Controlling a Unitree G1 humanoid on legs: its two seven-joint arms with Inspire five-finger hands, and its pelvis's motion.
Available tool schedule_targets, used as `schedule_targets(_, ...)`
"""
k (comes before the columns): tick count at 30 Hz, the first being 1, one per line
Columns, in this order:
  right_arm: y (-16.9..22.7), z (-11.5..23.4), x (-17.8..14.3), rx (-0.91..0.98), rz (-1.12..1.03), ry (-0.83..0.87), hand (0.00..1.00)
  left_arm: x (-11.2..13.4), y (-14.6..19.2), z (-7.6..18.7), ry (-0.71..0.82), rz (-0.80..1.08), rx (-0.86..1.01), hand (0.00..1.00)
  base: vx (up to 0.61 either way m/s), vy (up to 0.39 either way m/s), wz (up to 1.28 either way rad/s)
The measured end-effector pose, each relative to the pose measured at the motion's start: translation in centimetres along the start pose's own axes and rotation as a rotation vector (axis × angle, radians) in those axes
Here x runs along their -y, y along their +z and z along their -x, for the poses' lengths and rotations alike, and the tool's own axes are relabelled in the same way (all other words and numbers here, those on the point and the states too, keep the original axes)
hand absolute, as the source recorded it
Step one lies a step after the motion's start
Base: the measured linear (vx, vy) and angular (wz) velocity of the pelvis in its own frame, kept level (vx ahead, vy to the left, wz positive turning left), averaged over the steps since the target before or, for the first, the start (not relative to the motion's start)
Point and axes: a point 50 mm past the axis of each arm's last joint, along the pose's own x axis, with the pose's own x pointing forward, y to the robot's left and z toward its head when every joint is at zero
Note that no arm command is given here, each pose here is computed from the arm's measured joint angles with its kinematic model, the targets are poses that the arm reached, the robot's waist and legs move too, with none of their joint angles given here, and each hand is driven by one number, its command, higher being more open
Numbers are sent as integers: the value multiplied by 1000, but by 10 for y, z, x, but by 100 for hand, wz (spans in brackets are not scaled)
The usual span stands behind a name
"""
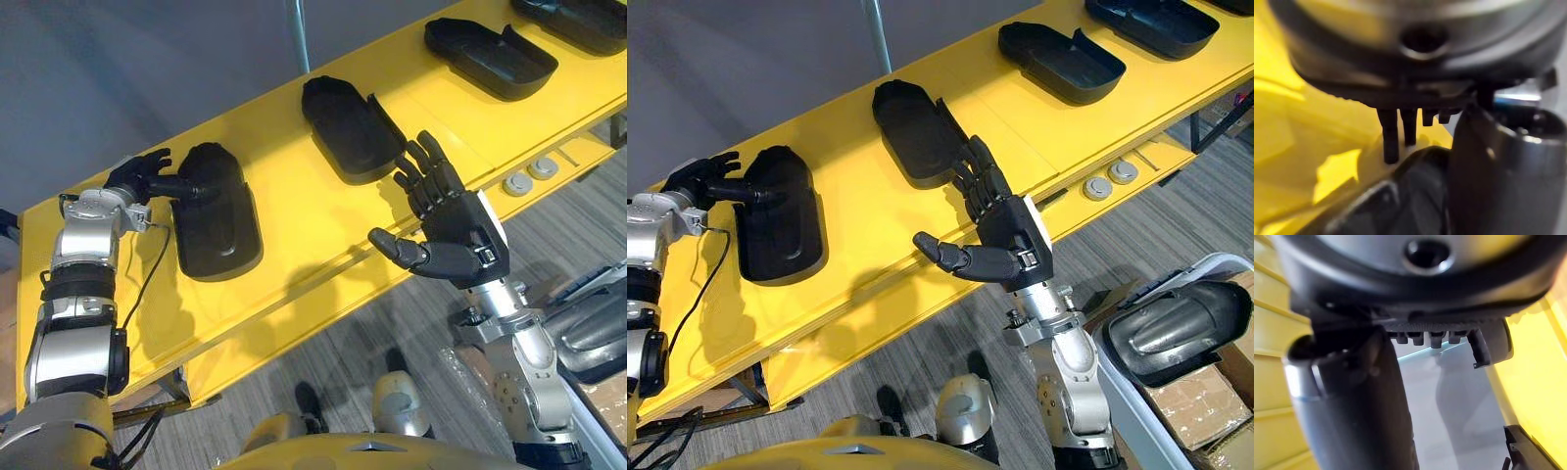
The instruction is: Walk over and take three plastic housings, then place them on the shelf
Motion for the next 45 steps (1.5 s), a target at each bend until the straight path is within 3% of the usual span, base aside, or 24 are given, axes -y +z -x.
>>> schedule_targets(6,-8,4,4,-30,-29,-19,100,1,-2,-1,115,-11,33,100,0,0,0)
schedule_targets(9,-15,8,6,-60,-37,-29,100,-4,7,1,242,-12,112,100,0,0,0)
schedule_targets(12,-19,15,9,-49,-27,-57,100,-9,39,11,376,36,327,100,15,-12,6)
schedule_targets(15,-18,20,9,-12,-21,-96,100,-12,84,41,458,153,660,100,6,-6,4)
schedule_targets(17,-16,20,9,16,-3,-127,100,-7,95,65,502,248,849,100,3,-3,4)
schedule_targets(21,-13,19,10,52,57,-212,100,31,66,105,500,424,1019,100,26,-20,23)
schedule_targets(26,-6,10,16,105,109,-316,100,65,15,126,461,533,902,100,-5,-28,34)
schedule_targets(36,-2,13,27,125,90,-451,100,81,-30,171,348,517,843,100,-47,6,18)
schedule_targets(45,0,25,36,109,122,-511,100,73,-37,189,365,620,923,100,-7,-5,15)
